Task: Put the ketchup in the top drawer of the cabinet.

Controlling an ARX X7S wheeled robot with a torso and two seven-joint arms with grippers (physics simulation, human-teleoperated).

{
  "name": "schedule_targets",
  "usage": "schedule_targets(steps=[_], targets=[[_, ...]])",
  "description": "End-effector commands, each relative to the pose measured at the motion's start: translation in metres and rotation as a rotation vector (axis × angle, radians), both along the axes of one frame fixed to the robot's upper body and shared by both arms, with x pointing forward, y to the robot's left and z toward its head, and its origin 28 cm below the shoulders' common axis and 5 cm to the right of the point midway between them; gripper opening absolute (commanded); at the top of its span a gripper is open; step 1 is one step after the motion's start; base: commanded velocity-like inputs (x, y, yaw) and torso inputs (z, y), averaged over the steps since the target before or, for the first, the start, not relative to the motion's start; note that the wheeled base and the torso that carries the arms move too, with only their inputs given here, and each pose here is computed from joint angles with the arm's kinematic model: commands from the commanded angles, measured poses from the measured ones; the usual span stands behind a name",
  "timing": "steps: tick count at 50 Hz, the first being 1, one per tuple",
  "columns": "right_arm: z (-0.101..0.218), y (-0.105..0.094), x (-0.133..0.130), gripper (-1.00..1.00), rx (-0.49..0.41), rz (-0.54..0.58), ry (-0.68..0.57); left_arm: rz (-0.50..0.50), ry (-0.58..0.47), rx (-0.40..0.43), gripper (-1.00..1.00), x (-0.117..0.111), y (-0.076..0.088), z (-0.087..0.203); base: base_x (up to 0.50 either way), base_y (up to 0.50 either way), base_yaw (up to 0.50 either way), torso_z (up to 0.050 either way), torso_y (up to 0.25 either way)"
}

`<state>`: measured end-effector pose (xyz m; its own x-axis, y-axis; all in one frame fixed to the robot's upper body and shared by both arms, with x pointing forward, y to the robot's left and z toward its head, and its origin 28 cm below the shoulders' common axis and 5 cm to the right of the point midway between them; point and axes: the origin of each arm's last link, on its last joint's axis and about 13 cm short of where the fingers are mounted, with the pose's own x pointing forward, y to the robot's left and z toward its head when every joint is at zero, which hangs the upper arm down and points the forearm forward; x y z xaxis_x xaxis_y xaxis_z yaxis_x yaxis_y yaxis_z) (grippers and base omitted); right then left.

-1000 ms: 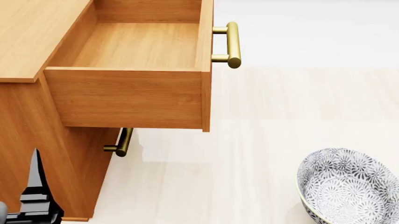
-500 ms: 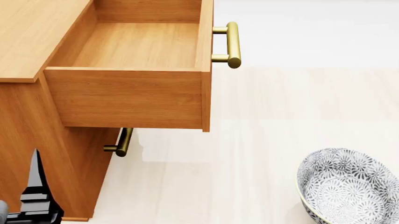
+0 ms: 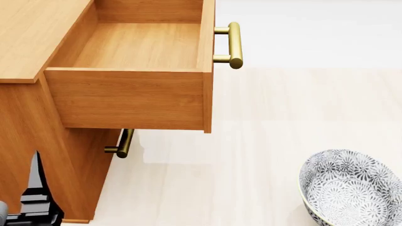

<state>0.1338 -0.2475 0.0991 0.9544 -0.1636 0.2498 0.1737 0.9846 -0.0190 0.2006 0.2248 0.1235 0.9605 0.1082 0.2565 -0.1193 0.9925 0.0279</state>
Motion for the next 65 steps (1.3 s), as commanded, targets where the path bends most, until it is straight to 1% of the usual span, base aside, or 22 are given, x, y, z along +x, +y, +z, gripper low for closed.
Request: schedule_targets(steps=[1, 6, 7, 8, 13, 14, 16, 17, 20, 26, 32, 36, 37, 44, 54, 65], targets=[[0.055, 0.011, 0.009, -1.00, -0.034, -0.021, -0.065, 0.000, 0.004, 0.000, 1.00, 0.001, 0.001, 0.000, 0.00, 0.00, 0.00, 0.000, 0.000], [0.070, 0.013, 0.015, -1.00, -0.035, -0.034, -0.080, -0.002, 0.005, 0.000, 1.00, 0.002, 0.001, 0.000, 0.00, 0.00, 0.00, 0.000, 0.002], [0.074, 0.012, 0.017, -1.00, -0.024, -0.049, -0.078, -0.002, 0.007, -0.001, 1.00, 0.002, 0.001, -0.001, 0.00, 0.00, 0.00, 0.000, 0.000], [0.075, 0.012, 0.018, -1.00, -0.042, -0.063, -0.074, -0.002, 0.007, -0.002, 1.00, 0.002, 0.001, -0.001, 0.00, 0.00, 0.00, 0.000, 0.000], [0.087, 0.012, 0.020, -1.00, -0.033, -0.062, -0.094, -0.002, 0.009, -0.002, 1.00, 0.002, 0.001, 0.000, 0.00, 0.00, 0.00, 0.000, 0.000], [0.092, 0.012, 0.020, -1.00, -0.048, -0.071, -0.101, -0.001, 0.009, 0.000, 1.00, 0.003, 0.001, -0.001, 0.00, 0.00, 0.00, 0.000, 0.000], [0.097, 0.012, 0.020, -1.00, -0.042, -0.062, -0.112, 0.000, 0.011, 0.000, 1.00, 0.003, 0.001, -0.001, 0.00, 0.00, 0.00, 0.000, 0.000], [0.100, 0.012, 0.021, -1.00, -0.058, -0.080, -0.110, -0.001, 0.011, 0.000, 1.00, 0.003, 0.000, -0.001, 0.00, 0.00, 0.00, 0.000, 0.000], [0.105, 0.012, 0.022, -1.00, -0.048, -0.072, -0.115, -0.002, 0.011, -0.001, 1.00, 0.003, 0.000, -0.001, 0.00, 0.00, 0.00, 0.000, 0.000], [0.133, 0.013, 0.026, -1.00, -0.079, -0.072, -0.153, -0.001, 0.012, -0.002, 1.00, 0.004, 0.001, -0.001, 0.00, 0.00, 0.00, 0.000, 0.000], [0.153, 0.017, 0.031, -1.00, -0.101, -0.072, -0.177, -0.001, 0.012, -0.002, 1.00, 0.004, 0.001, -0.001, 0.00, 0.00, 0.00, 0.000, 0.000], [0.169, 0.019, 0.033, -1.00, -0.119, -0.080, -0.221, 0.005, 0.014, -0.001, 1.00, 0.004, 0.001, -0.002, 0.00, 0.00, 0.00, 0.000, 0.000], [0.173, 0.020, 0.034, -1.00, -0.111, -0.070, -0.229, 0.005, 0.016, -0.003, 1.00, 0.004, 0.001, -0.002, 0.00, 0.00, 0.00, 0.000, 0.000], [0.191, 0.025, 0.040, -1.00, -0.128, -0.052, -0.263, 0.005, 0.018, -0.003, 1.00, 0.005, 0.002, -0.003, 0.00, 0.00, 0.00, 0.000, 0.000], [0.216, 0.034, 0.054, -1.00, -0.155, -0.022, -0.304, 0.003, 0.022, -0.014, 1.00, 0.005, 0.002, -0.003, 0.00, 0.00, 0.00, 0.000, 0.000], [0.231, 0.042, 0.073, -1.00, -0.160, 0.026, -0.326, 0.005, 0.024, -0.013, 1.00, 0.006, 0.003, -0.004, 0.00, 0.00, 0.00, 0.000, 0.000]])
